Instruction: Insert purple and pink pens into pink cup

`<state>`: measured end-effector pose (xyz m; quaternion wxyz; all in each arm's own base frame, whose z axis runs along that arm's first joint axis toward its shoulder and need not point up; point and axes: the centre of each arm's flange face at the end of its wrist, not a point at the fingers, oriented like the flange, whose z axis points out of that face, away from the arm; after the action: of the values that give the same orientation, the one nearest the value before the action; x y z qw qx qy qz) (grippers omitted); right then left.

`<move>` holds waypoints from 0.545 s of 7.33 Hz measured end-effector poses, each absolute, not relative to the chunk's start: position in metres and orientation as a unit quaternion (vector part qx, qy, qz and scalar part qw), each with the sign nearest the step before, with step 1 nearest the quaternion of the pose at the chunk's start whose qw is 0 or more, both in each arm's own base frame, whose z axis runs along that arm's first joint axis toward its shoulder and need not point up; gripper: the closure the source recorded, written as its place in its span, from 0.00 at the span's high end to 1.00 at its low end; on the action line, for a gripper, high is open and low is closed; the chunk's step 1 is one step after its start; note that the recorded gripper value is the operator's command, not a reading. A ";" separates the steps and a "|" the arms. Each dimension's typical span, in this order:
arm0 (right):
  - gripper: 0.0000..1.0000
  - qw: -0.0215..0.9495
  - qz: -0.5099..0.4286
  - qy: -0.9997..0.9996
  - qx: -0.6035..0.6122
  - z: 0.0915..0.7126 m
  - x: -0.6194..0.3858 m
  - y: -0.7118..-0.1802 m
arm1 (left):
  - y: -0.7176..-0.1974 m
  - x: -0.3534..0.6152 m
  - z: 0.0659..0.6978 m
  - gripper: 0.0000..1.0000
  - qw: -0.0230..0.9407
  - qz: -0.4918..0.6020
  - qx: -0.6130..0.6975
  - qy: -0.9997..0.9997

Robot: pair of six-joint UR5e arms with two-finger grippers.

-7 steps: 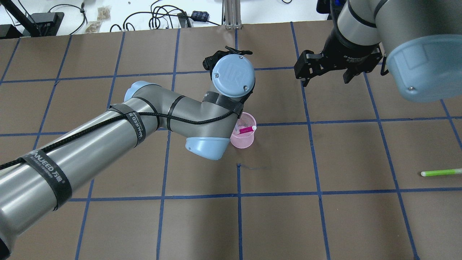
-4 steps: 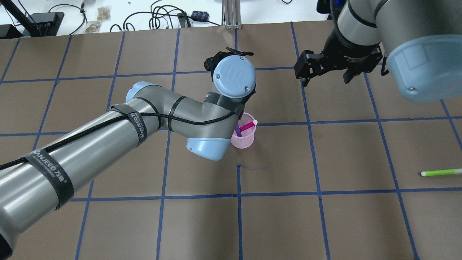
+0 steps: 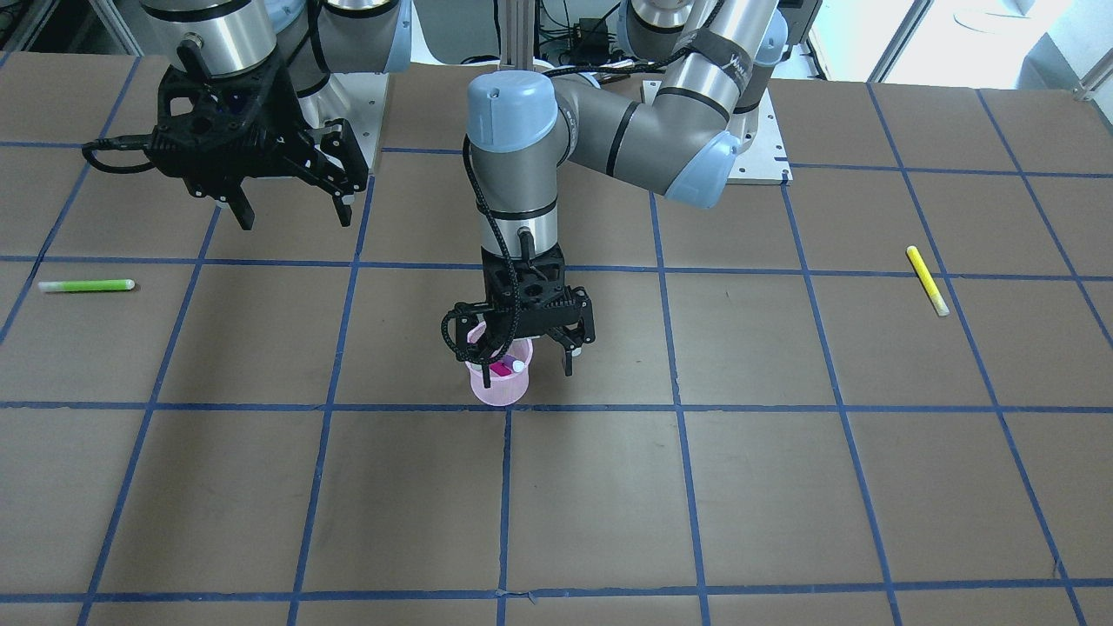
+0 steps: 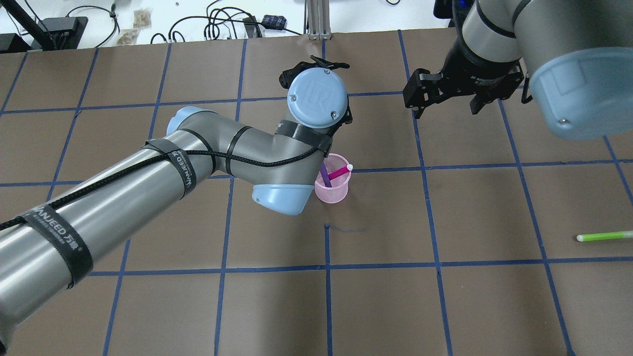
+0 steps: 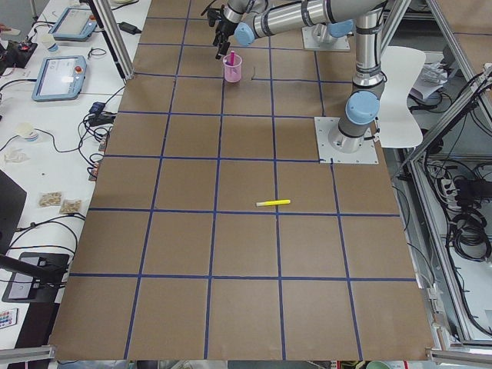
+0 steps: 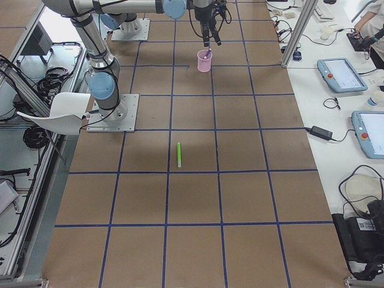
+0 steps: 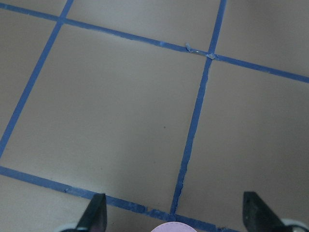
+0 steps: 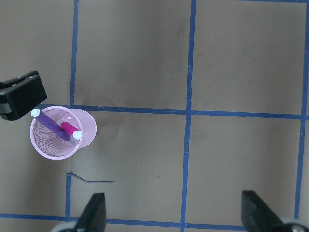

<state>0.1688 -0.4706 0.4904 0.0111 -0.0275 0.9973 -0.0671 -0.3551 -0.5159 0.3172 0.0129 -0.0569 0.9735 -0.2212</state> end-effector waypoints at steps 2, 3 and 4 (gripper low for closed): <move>1.00 0.011 -0.067 0.997 -0.028 0.490 0.169 -0.471 | -0.536 -0.303 0.332 1.00 0.019 -0.177 -0.003 0.984; 1.00 0.011 -0.067 0.997 -0.028 0.490 0.169 -0.471 | -0.543 -0.270 0.345 1.00 0.028 -0.141 0.009 0.990; 1.00 0.012 -0.066 0.997 -0.027 0.490 0.170 -0.471 | -0.549 -0.239 0.369 1.00 0.032 -0.105 0.007 0.994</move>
<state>0.1698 -0.4708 0.4899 0.0118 -0.0271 0.9974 -0.0664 -0.2388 -0.5488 0.3692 0.0321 0.0070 0.9940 -0.1045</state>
